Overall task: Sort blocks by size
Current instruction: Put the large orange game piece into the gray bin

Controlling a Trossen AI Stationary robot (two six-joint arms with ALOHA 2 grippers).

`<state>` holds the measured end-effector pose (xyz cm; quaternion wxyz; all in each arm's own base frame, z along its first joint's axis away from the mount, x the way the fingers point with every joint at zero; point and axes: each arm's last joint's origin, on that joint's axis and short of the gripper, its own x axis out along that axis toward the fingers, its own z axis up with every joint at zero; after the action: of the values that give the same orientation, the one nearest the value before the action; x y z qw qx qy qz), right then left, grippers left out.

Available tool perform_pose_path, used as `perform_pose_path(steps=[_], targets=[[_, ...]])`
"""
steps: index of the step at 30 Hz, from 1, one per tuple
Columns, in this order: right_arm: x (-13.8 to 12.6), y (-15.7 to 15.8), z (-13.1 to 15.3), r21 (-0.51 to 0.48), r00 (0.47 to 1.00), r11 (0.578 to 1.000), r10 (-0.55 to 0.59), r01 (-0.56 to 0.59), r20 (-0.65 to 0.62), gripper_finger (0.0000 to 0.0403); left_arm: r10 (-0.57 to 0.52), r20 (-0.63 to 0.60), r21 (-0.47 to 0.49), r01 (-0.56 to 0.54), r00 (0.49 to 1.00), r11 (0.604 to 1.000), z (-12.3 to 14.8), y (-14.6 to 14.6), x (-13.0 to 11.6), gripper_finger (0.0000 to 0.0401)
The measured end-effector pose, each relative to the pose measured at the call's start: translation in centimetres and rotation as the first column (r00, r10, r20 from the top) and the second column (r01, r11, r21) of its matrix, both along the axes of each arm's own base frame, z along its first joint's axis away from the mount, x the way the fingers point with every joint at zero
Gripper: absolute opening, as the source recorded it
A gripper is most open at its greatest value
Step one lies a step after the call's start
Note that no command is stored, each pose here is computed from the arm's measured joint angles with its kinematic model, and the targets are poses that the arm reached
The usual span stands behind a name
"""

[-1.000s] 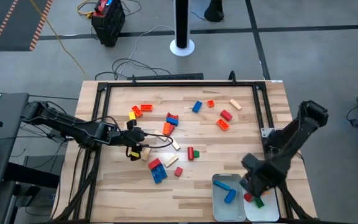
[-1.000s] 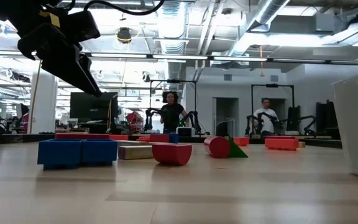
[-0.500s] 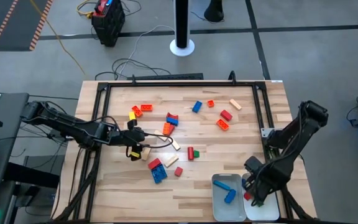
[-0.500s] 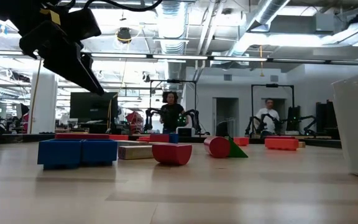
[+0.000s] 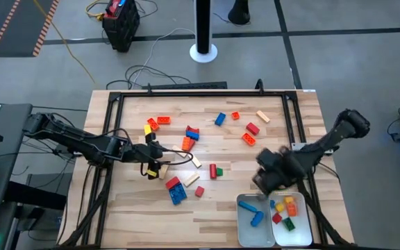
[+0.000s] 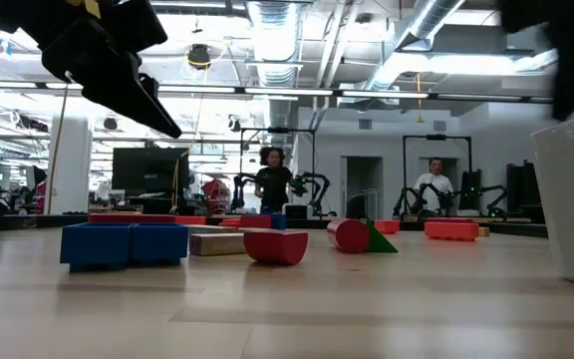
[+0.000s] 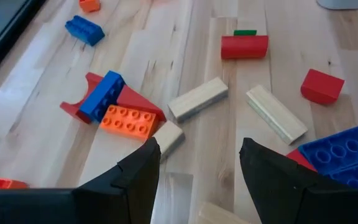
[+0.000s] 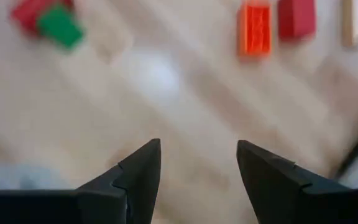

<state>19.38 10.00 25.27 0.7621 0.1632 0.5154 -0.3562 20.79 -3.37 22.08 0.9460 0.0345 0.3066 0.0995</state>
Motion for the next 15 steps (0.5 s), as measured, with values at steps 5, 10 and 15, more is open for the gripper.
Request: perform_pose_path(steps=[5,10,15], targets=[[2.2,-4.9,-2.7,-0.047,0.998,0.998,0.035,-0.037,-0.047,0.0229,-0.003,-0.003,0.006,0.003,1.0,1.0,0.0,0.0,0.0,0.0212],[2.1,-8.6,-5.9,-0.009,0.993,1.0,0.001,-0.002,-0.115,0.023,0.008,-0.051,-0.011,-0.009,0.999,1.0,-0.4,-0.1,-0.4,0.0212],[2.2,-10.2,-6.4,-0.004,0.992,1.0,0.017,-0.018,-0.123,0.0247,0.018,-0.077,-0.023,-0.02,0.997,1.0,-0.6,-0.2,-0.6,0.0212]])
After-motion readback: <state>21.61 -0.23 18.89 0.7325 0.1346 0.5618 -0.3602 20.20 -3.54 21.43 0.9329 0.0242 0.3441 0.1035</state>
